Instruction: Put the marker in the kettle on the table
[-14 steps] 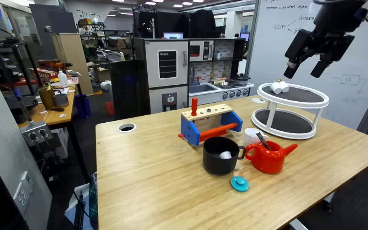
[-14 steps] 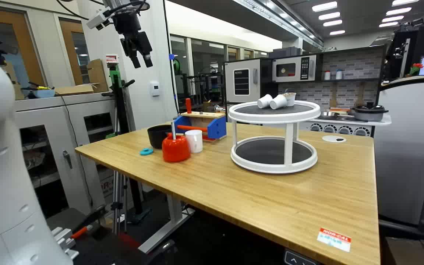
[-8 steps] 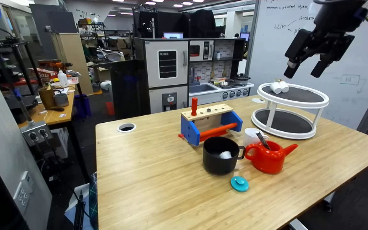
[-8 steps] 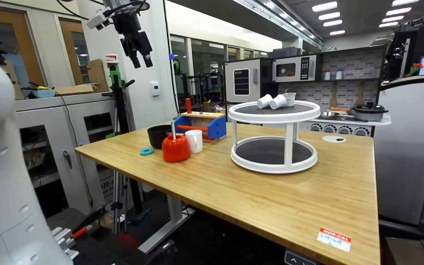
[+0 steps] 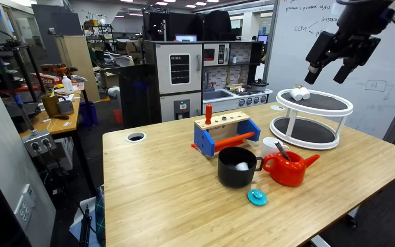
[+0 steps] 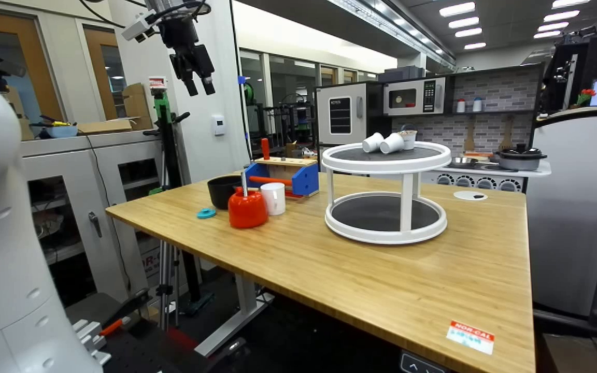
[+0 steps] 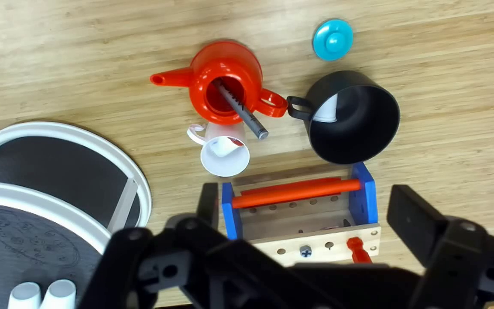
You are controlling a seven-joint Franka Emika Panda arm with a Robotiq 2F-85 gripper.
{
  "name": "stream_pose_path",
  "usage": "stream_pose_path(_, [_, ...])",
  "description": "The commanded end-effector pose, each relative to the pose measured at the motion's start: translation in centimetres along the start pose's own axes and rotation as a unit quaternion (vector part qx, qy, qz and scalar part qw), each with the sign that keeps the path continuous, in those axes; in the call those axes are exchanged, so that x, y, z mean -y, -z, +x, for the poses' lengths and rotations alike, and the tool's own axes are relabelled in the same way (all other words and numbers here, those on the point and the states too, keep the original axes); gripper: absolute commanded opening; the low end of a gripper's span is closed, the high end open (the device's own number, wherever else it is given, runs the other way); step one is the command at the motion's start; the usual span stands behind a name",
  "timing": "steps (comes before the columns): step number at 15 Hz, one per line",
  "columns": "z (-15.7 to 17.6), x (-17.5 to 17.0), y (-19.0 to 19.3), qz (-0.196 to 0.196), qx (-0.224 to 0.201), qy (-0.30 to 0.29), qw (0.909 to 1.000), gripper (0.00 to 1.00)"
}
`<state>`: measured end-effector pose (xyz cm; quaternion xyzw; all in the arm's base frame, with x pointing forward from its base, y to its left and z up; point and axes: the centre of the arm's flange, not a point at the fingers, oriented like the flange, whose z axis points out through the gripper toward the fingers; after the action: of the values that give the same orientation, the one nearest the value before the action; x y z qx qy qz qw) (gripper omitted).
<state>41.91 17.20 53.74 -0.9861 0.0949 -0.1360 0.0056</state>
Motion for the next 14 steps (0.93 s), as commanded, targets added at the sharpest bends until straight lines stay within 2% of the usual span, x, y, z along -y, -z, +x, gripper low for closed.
stream_pose_path(1, [0.0, 0.0, 0.0, 0.000, 0.000, 0.000, 1.0000, 1.00])
stream_pose_path(4, [0.0, 0.0, 0.0, 0.000, 0.000, 0.000, 1.0000, 1.00])
stream_pose_path(6, [0.9, -0.3, -0.3, -0.015, 0.009, 0.004, 0.9998, 1.00])
stream_pose_path(11, [4.5, -1.5, -2.3, -0.079, 0.025, 0.030, 0.9961, 1.00])
stream_pose_path(14, [6.9, -1.4, -3.5, -0.077, 0.037, 0.055, 0.9948, 1.00])
